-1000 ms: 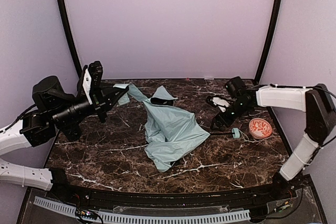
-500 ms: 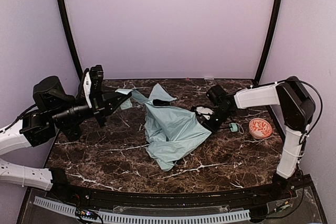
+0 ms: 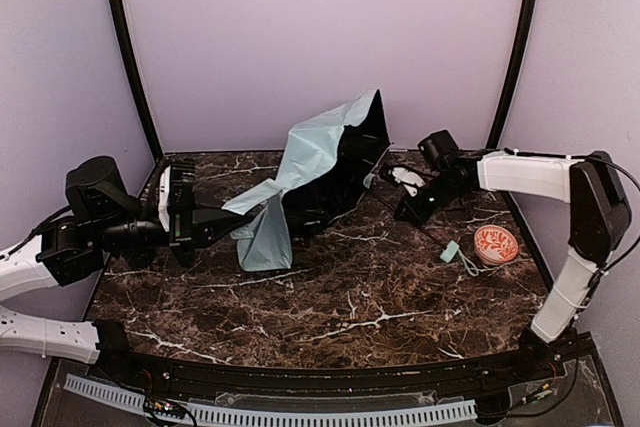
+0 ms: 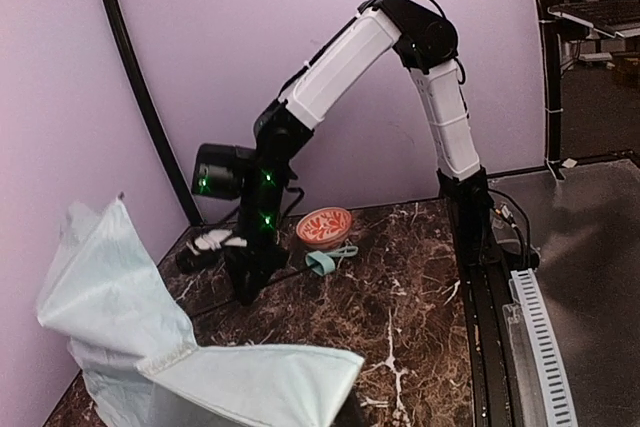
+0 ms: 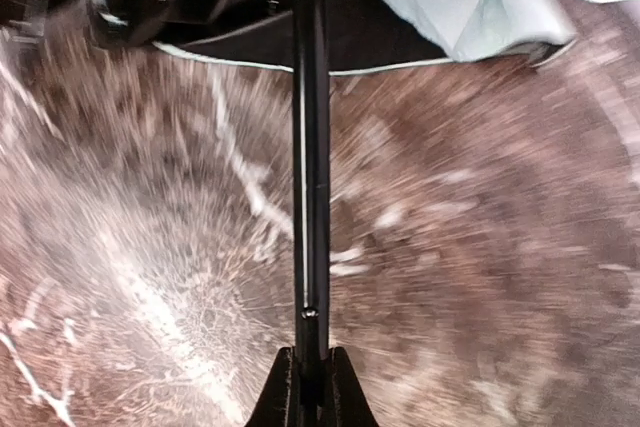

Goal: Put away the umbrella

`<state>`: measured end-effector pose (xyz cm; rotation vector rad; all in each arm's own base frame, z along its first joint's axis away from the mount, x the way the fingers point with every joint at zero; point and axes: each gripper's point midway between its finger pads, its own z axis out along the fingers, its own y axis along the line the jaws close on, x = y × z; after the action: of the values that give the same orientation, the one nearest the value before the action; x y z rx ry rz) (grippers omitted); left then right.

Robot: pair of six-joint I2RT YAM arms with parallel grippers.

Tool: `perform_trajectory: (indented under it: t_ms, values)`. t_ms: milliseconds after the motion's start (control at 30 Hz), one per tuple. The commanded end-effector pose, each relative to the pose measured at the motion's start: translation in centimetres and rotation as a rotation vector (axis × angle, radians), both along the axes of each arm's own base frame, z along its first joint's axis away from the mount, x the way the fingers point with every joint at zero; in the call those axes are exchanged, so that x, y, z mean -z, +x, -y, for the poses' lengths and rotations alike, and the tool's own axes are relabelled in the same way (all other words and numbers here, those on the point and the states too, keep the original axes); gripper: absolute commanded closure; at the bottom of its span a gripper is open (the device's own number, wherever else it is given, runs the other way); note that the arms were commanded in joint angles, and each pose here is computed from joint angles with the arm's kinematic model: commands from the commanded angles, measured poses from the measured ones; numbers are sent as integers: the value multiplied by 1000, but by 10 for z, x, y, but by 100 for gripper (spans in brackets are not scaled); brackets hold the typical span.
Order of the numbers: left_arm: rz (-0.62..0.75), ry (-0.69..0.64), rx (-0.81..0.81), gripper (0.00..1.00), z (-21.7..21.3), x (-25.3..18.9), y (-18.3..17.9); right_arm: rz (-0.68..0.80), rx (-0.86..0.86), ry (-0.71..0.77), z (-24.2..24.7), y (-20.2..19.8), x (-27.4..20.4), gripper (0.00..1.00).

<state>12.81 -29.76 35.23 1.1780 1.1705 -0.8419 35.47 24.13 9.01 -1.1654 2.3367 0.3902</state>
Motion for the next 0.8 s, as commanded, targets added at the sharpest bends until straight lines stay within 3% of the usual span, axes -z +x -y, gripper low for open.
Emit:
perform_trajectory:
  t_ms: [0, 267, 433, 567, 767]
  values:
    - [37, 68, 28, 100, -5, 25, -9, 233, 6, 267, -10, 23, -125, 100]
    - [42, 179, -92, 100, -4, 66, 17, 375, -229, 439, -3, -44, -225, 100]
    - [74, 325, -182, 100, 6, 110, 46, 367, -330, 472, 2, -87, -247, 100]
    - [212, 418, -288, 100, 11, 139, 81, 390, -398, 517, 2, -116, -256, 100]
    - [327, 437, -326, 100, 31, 155, 136, 368, -489, 495, -12, -149, -232, 100]
